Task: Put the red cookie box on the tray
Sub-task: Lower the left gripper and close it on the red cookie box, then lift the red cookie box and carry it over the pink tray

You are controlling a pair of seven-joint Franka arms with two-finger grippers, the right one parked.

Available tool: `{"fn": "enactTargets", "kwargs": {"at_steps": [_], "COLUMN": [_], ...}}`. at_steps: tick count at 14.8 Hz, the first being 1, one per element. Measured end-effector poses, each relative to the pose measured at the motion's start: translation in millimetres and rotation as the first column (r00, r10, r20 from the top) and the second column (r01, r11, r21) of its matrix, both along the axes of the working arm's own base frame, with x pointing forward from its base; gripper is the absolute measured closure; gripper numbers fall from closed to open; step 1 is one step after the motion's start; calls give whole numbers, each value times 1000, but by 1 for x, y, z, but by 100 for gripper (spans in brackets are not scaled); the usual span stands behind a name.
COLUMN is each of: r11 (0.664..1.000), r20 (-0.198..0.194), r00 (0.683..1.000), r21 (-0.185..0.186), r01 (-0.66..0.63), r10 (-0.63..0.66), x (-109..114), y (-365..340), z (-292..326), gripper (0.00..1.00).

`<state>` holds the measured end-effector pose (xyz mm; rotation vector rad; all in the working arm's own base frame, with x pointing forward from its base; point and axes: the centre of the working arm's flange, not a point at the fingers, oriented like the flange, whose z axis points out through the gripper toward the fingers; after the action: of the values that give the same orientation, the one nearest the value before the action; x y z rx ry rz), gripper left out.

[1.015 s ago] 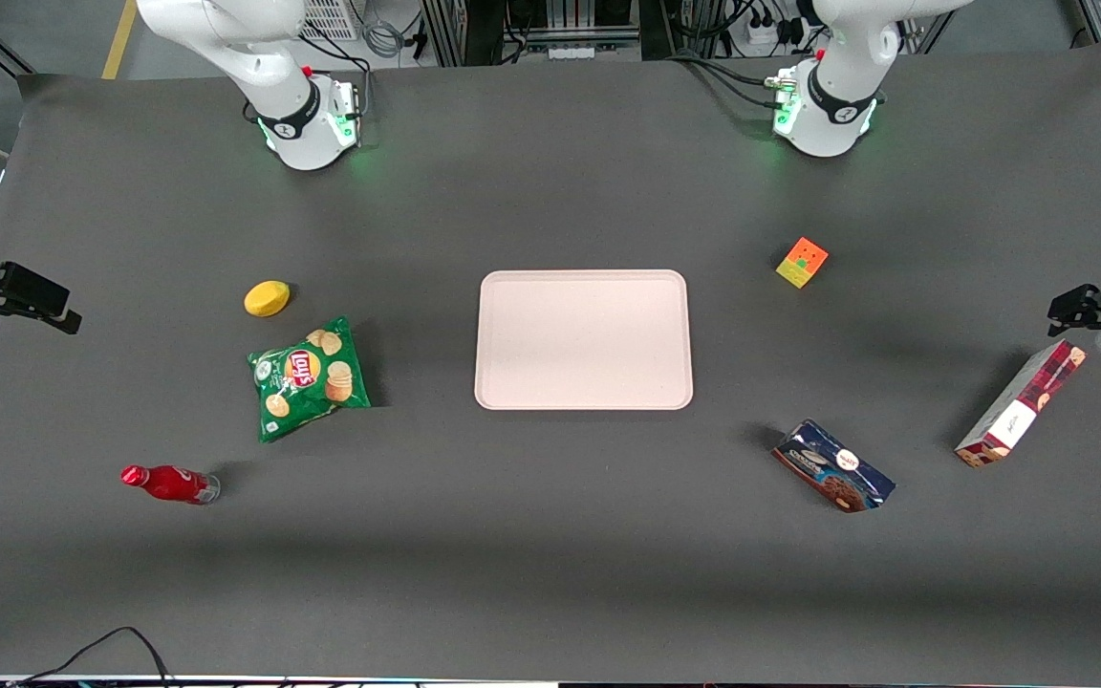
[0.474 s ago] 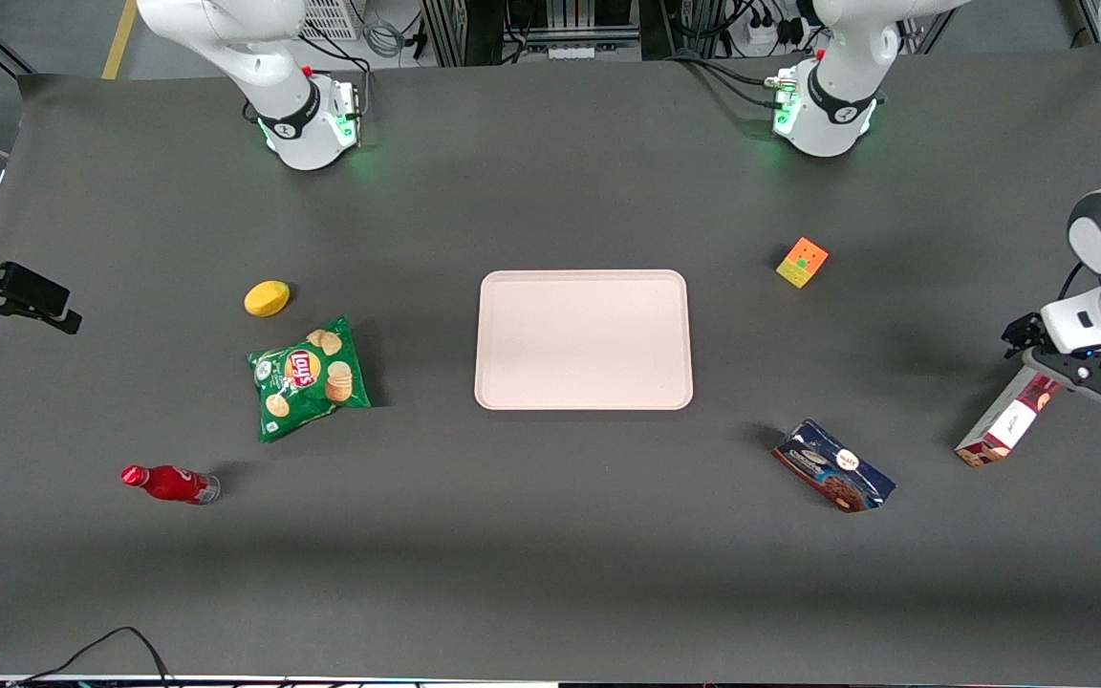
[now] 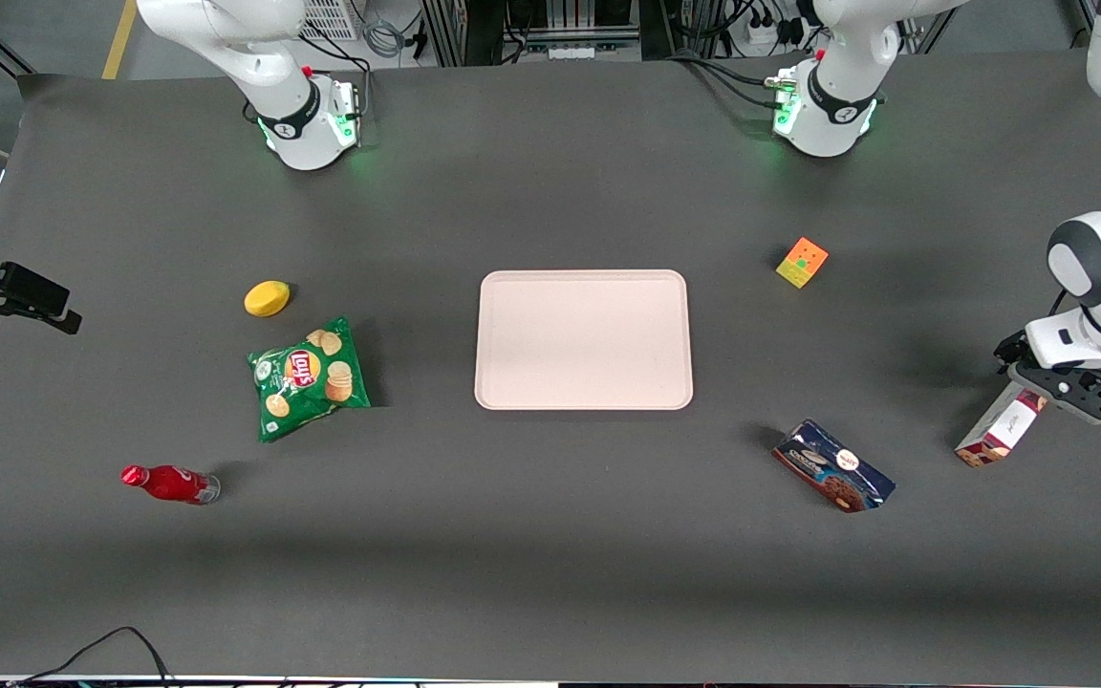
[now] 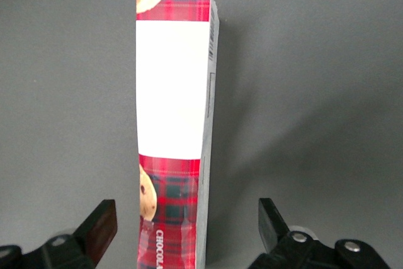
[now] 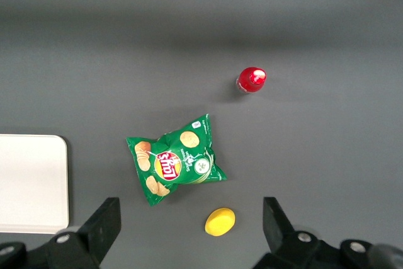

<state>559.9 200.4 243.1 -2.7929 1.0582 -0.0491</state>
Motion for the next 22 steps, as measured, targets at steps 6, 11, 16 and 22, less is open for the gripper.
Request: {"fn": "enactTargets", "kwargs": {"at_steps": [6, 11, 16, 22], "r11": [999, 997, 988, 923], "r20": [-9, 4, -37, -125], "r00": [999, 998, 991, 930], "r21": [-32, -49, -85, -133], "r01": [-39, -64, -131, -362], "r10": [39, 65, 128, 346], "x": [8, 11, 17, 17], "y": [5, 6, -4, -132], "z": [-21, -19, 8, 143], "gripper": [16, 70, 75, 78]}}
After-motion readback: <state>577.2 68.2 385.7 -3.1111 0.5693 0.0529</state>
